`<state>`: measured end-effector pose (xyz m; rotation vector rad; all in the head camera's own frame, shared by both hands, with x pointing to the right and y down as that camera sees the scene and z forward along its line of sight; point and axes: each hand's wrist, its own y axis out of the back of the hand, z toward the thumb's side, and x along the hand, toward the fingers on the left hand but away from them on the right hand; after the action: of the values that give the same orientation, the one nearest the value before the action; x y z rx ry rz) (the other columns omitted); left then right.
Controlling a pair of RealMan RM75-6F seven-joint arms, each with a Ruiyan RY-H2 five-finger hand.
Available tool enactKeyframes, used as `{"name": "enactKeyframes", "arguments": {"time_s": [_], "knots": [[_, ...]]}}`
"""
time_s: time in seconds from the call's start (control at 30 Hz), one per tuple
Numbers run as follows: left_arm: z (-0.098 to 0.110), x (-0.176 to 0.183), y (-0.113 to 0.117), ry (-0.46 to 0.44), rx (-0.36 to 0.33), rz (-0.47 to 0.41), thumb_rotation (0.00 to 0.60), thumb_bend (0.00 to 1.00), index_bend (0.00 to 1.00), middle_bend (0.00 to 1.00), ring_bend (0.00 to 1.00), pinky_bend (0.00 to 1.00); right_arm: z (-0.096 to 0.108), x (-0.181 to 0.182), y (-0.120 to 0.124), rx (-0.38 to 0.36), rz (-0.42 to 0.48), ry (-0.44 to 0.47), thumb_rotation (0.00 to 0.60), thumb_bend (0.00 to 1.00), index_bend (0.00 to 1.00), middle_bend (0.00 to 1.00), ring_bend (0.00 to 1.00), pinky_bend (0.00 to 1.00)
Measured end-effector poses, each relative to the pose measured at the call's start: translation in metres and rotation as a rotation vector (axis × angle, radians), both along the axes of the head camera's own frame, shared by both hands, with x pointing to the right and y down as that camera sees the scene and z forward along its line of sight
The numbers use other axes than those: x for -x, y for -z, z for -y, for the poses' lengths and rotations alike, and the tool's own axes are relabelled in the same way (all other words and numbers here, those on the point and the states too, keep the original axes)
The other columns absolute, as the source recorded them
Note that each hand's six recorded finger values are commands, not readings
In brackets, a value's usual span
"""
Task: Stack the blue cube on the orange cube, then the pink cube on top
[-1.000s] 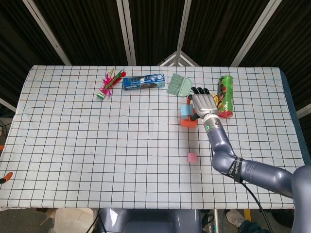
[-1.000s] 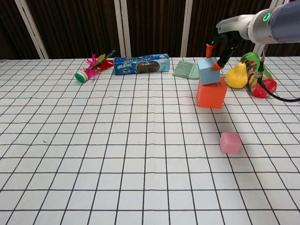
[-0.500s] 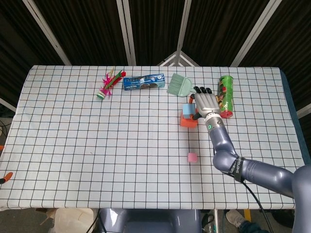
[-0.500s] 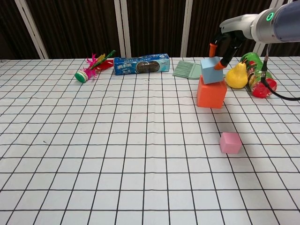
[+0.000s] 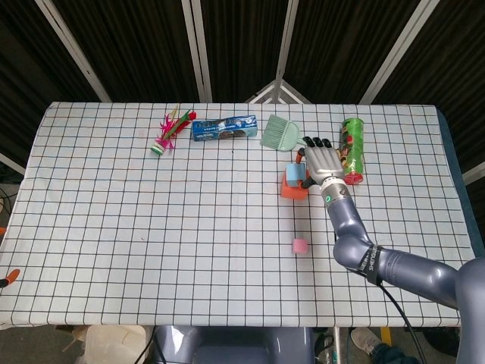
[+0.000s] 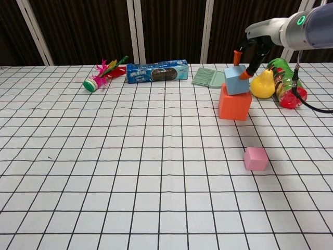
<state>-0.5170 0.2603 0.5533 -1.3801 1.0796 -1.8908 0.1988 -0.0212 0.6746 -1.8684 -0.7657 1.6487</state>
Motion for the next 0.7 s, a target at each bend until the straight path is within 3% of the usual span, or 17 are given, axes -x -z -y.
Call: {"name": "enactKeyframes", "arguments": {"time_s": [0.7], "knots": [[0.0003,-0.0002,-0.0005,-0.001,0.002,0.001,0.600,0.21,0.22,0.01,0.00,0.02,0.0012,-0.0018,0.0020,-0.003,-0.005,-0.006,0.600,0.36,0.44,0.09,0.02,0.00]]}}
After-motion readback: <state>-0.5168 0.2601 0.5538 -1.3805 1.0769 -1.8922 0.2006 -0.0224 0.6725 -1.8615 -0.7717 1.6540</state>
